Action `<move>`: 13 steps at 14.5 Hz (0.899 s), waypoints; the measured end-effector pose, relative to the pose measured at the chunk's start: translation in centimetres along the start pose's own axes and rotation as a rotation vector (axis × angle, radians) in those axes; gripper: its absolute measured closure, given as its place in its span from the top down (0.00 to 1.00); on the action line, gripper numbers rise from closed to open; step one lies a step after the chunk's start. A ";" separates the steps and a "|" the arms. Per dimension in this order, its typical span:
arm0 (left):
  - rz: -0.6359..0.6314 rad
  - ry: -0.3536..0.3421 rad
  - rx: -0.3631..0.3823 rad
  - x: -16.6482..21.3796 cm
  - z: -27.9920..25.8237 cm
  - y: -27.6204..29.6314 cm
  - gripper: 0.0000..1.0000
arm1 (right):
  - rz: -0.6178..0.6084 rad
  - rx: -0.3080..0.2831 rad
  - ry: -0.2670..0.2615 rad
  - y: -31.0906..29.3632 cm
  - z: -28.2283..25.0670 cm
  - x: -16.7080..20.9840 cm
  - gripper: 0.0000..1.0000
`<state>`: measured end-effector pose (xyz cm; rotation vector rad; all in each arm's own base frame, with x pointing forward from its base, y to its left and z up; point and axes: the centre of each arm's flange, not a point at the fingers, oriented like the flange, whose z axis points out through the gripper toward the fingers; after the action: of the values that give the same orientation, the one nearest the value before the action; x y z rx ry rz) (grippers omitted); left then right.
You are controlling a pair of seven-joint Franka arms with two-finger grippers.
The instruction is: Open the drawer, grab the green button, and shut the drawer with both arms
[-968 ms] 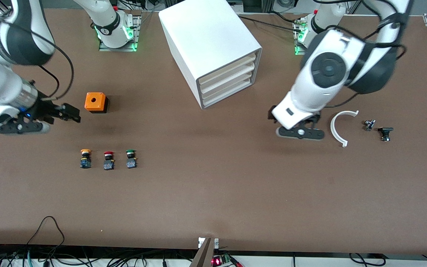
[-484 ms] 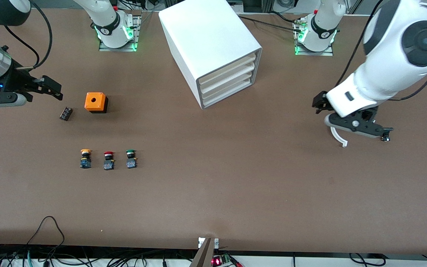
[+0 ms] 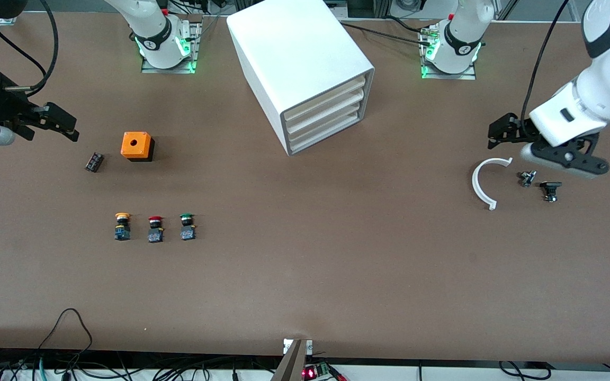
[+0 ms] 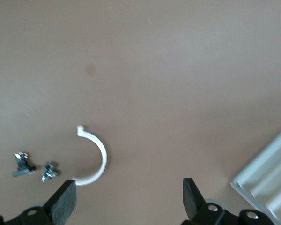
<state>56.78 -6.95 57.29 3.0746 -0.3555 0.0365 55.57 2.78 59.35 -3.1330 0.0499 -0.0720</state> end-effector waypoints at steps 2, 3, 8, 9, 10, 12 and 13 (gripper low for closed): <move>-0.032 0.036 0.010 -1.7 -0.7 -1.3 1.00 | -0.005 0.001 0.007 -0.6 -0.2 0.2 1.00; -0.049 0.033 0.008 -2.2 -0.8 -1.7 1.00 | -0.008 0.001 0.009 -0.7 -0.3 0.3 1.00; -0.101 -0.003 0.003 -2.5 -0.8 -1.0 1.00 | -0.007 0.000 0.013 -0.8 -0.3 1.0 1.00; -0.101 -0.004 0.006 -2.5 -0.8 -1.0 1.00 | -0.008 0.000 0.014 -0.9 -0.3 1.2 1.00; -0.100 -0.005 0.008 -2.4 -0.7 -1.0 1.00 | -0.008 0.000 0.015 -0.9 -0.3 1.4 1.00; -0.102 -0.006 0.008 -2.4 -0.7 -1.1 1.00 | -0.008 0.000 0.019 -0.9 -0.4 1.5 1.00; -0.103 -0.006 0.008 -2.4 -0.7 -1.2 1.00 | -0.008 0.000 0.021 -0.9 -0.6 1.6 1.00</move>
<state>54.74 -5.22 57.84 3.0969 -0.1976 0.0251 57.16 3.66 59.99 -3.1325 0.0373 -0.1055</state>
